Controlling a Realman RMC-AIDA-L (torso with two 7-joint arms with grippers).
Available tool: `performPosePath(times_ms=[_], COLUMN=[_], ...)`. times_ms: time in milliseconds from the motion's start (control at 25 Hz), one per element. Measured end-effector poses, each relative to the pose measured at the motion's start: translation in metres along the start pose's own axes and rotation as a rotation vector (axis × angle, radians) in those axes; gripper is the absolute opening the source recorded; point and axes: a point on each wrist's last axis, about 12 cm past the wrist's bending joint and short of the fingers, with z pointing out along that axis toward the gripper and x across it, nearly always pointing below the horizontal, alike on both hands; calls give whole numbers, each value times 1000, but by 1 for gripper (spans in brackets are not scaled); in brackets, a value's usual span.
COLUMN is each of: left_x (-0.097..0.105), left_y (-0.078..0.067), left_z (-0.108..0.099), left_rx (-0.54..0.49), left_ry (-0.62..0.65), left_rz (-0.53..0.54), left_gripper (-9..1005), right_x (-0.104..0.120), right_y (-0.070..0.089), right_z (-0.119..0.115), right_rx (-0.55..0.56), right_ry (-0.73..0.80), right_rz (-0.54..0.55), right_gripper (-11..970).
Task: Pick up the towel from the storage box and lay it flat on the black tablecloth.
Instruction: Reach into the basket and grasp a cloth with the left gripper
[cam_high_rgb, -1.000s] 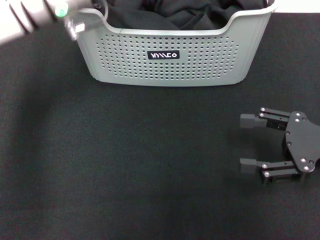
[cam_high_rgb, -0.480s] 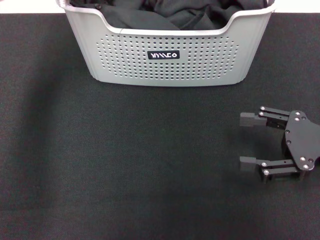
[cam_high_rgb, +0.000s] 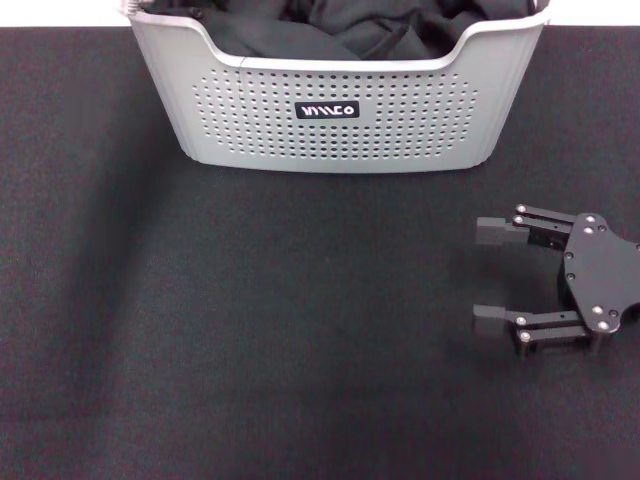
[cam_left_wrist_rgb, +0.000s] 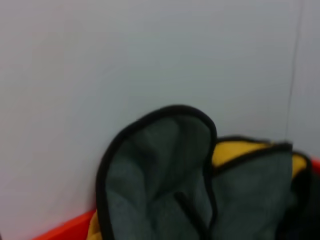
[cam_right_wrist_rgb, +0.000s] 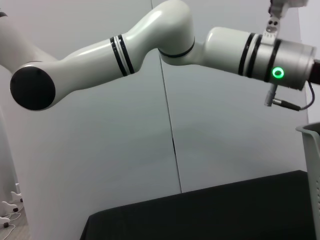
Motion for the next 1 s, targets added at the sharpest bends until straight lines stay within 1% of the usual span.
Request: performPosePath(times_ms=[120, 240, 360, 480, 760, 1000], left_x=[1, 2, 5, 10, 16, 25], left_y=[-5, -4, 0, 1, -4, -9], left_z=[2, -2, -9, -11, -8, -3], left_rx=[-29, -61, -100, -121, -125, -149], left_ry=[31, 43, 26, 18, 22, 21], left_rz=[119, 184, 224, 286, 400, 469], left_gripper=[680, 678, 675, 672, 666, 660], right_x=[0, 0, 0, 0, -1, -1], right_y=[0, 0, 0, 0, -1, -1], right_z=[0, 0, 0, 0, -1, -1], right_rx=[-2, -1, 0, 2, 4, 5], right_ry=[-1, -2, 0, -1, -5, -6], right_rz=[-4, -4, -4, -9, -17, -15], right_gripper=[866, 865, 864, 863, 861, 860])
